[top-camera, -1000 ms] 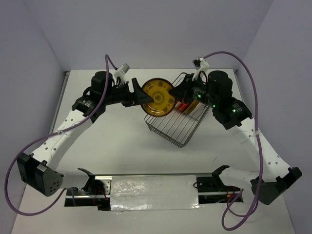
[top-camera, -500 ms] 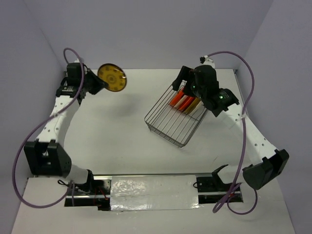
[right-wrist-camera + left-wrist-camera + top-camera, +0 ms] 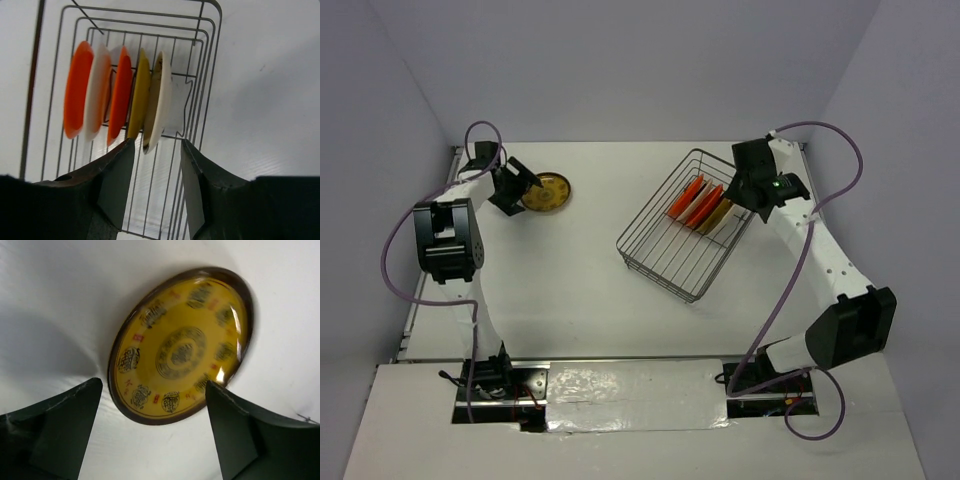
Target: Unload the plates from the dish rack
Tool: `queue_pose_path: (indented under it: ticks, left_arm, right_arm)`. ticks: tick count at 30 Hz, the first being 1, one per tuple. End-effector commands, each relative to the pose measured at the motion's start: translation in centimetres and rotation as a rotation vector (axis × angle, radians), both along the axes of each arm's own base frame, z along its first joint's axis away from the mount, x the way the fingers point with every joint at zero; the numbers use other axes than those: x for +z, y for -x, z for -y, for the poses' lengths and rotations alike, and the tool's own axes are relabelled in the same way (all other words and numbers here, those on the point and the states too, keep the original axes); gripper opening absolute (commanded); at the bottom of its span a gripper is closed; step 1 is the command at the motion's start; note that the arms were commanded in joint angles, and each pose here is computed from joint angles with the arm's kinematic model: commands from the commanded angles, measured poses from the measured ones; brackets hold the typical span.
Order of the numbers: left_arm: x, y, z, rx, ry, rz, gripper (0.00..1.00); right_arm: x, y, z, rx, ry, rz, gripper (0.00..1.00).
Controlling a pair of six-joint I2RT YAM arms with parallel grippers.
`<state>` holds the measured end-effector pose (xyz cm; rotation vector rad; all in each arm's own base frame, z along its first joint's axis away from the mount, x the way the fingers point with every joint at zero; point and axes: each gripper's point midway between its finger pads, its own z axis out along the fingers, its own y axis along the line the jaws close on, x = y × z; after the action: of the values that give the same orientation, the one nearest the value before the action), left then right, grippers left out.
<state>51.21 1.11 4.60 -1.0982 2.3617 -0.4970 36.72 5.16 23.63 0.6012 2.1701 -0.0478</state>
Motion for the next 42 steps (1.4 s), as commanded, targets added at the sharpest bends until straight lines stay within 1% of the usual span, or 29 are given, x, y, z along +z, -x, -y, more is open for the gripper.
queue_pose_path:
  ticks: [1, 2, 3, 5, 6, 7, 8, 9, 10, 12, 13, 14, 15, 16, 17, 18, 20, 21, 22, 23, 24, 25, 27, 29, 31, 33, 36, 39, 42]
  left_arm:
    - [1.8, 0.9, -0.6, 0.041, -0.033, -0.012, 0.99]
    - [1.9, 1.9, -0.6, 0.046, -0.036, -0.043, 1.0]
    - [3.3, 2.4, -0.9, 0.062, -0.056, -0.034, 0.99]
    - [4.2, 4.1, -1.2, 0.079, -0.078, -0.053, 1.0]
    - [6.7, 5.2, -1.6, 0.099, -0.108, -0.029, 0.99]
    - [6.7, 6.6, -1.6, 0.101, -0.117, -0.041, 0.99]
    - [7.7, 7.4, -1.6, 0.101, -0.128, -0.017, 0.99]
    - [11.3, 8.2, -1.6, 0.099, -0.147, 0.074, 1.0]
    - [11.1, 9.6, -1.4, 0.093, -0.152, 0.076, 0.99]
    - [14.4, 11.5, -1.2, 0.064, -0.194, 0.194, 1.0]
    - [15.2, 12.3, -1.1, 0.053, -0.208, 0.218, 0.99]
    - [17.2, 13.3, -1.1, 0.043, -0.228, 0.277, 0.99]
    - [17.3, 14.0, -1.0, 0.013, -0.252, 0.288, 0.99]
    - [17.5, 14.8, -0.9, -0.002, -0.258, 0.283, 0.99]
    - [18.5, 15.7, -0.8, -0.011, -0.272, 0.314, 1.0]
    - [18.8, 16.1, -0.7, -0.031, -0.286, 0.328, 0.99]
    - [19.2, 16.8, -0.4, -0.05, -0.296, 0.354, 0.99]
    - [19.2, 17.1, -0.5, -0.064, -0.307, 0.355, 1.0]
    - [19.0, 17.3, -0.4, -0.074, -0.308, 0.346, 0.99]
    - [19.0, 17.5, -0.1, -0.089, -0.304, 0.348, 1.0]
    - [19.0, 17.5, 0.0, -0.105, -0.305, 0.347, 1.0]
    - [18.8, 17.7, 0.1, -0.115, -0.302, 0.342, 0.99]
    - [18.4, 17.8, 0.4, -0.139, -0.3, 0.34, 0.99]
    - [18.2, 17.9, 0.4, -0.148, -0.303, 0.338, 1.0]
    - [18.0, 18.0, 0.5, -0.159, -0.302, 0.335, 0.99]
    - [17.9, 18.1, 0.6, -0.168, -0.303, 0.333, 1.0]
    - [18.1, 18.1, 0.5, -0.17, -0.31, 0.336, 1.0]
    - [18.0, 18.0, 0.7, -0.178, -0.306, 0.34, 1.0]
    - [17.5, 18.0, 0.8, -0.186, -0.301, 0.331, 0.99]
  right_arm:
    - [-2.1, -0.3, 1.5, -0.038, 0.048, -0.06, 0.49]
    - [-3.0, -0.6, 1.6, -0.042, 0.052, -0.08, 0.48]
    - [-3.1, -1.1, 1.5, -0.04, 0.046, -0.069, 0.45]
    - [-4.0, -2.0, 1.7, -0.041, 0.031, -0.085, 0.43]
    - [-4.4, -2.3, 1.7, -0.041, 0.029, -0.098, 0.39]
    - [-5.6, -2.7, 1.8, -0.045, 0.036, -0.135, 0.37]
    - [-5.6, -3.2, 1.7, -0.045, 0.035, -0.137, 0.35]
    - [-6.1, -3.6, 1.5, -0.036, 0.032, -0.144, 0.35]
    - [-6.4, -3.9, 1.3, -0.027, 0.029, -0.146, 0.35]
    - [-7.7, -4.5, 0.9, -0.014, 0.023, -0.167, 0.35]
    - [-8.4, -4.7, 0.9, -0.015, 0.024, -0.184, 0.35]
    - [-8.6, -4.8, 0.9, -0.015, 0.024, -0.187, 0.3]
    - [-8.9, -4.6, 0.9, -0.021, 0.027, -0.194, 0.24]
    - [-9.1, -4.4, 1.2, -0.033, 0.03, -0.201, 0.2]
    - [-9.1, -4.2, 1.2, -0.036, 0.028, -0.2, 0.17]
    - [-8.9, -4.2, 1.1, -0.042, 0.019, -0.185, 0.18]
    - [-7.7, -3.7, 1.0, -0.046, -0.001, -0.158, 0.27]
    - [-7.0, -3.5, 1.1, -0.051, -0.002, -0.144, 0.36]
    - [-5.4, -3.2, 1.4, -0.065, -0.002, -0.102, 0.42]
    - [-4.7, -2.8, 1.3, -0.063, -0.005, -0.087, 0.53]
    - [-3.1, -2.5, 1.4, -0.063, -0.012, -0.047, 0.58]
    - [-2.5, -2.3, 1.5, -0.065, -0.012, -0.03, 0.59]
    - [-1.0, -1.9, 1.5, -0.056, -0.022, 0.01, 0.6]
    - [-0.7, -2.0, 1.3, -0.038, -0.023, 0.02, 0.6]
    - [-1.1, -2.5, 1.2, -0.041, -0.016, -0.004, 0.59]
    - [-2.5, -2.7, 1.2, -0.04, -0.001, -0.06, 0.58]
    - [-3.8, -3.0, 1.2, -0.052, 0.01, -0.1, 0.55]
    - [-4.9, -3.6, 0.9, -0.04, 0.004, -0.098, 0.52]
    - [-6.3, -4.0, 0.9, -0.046, 0.016, -0.145, 0.43]
